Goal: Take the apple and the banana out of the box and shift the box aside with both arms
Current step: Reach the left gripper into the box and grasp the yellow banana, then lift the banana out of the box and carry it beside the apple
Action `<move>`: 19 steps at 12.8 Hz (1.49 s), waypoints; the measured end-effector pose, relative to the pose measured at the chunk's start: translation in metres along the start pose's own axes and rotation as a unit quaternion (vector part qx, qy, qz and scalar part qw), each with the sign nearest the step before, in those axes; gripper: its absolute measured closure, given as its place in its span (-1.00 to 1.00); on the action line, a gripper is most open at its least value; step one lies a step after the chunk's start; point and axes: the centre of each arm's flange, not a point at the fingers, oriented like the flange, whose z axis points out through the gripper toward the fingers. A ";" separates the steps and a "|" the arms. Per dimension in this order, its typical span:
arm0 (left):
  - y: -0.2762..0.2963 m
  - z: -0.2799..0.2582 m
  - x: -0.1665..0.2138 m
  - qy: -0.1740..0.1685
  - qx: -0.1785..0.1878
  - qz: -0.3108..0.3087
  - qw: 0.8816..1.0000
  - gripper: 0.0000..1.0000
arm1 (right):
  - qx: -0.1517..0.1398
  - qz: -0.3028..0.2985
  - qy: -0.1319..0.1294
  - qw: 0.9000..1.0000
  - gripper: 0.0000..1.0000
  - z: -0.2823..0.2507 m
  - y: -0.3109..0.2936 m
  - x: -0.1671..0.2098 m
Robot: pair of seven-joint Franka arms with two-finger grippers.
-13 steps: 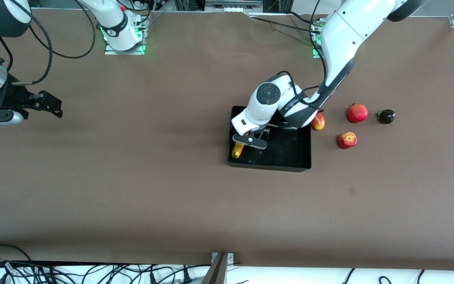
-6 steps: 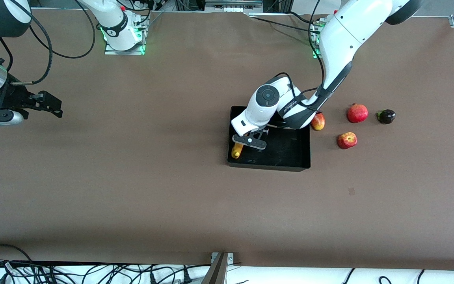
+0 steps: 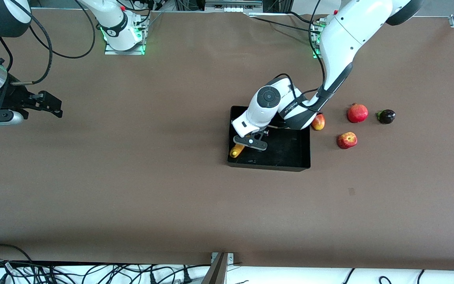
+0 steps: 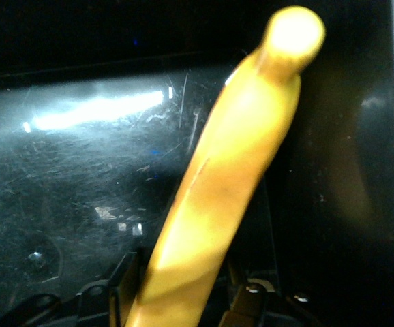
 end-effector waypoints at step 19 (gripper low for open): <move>-0.285 -0.221 0.067 -0.121 0.099 0.024 0.987 0.17 | 0.000 0.000 0.000 1.000 -1.00 0.000 0.000 0.000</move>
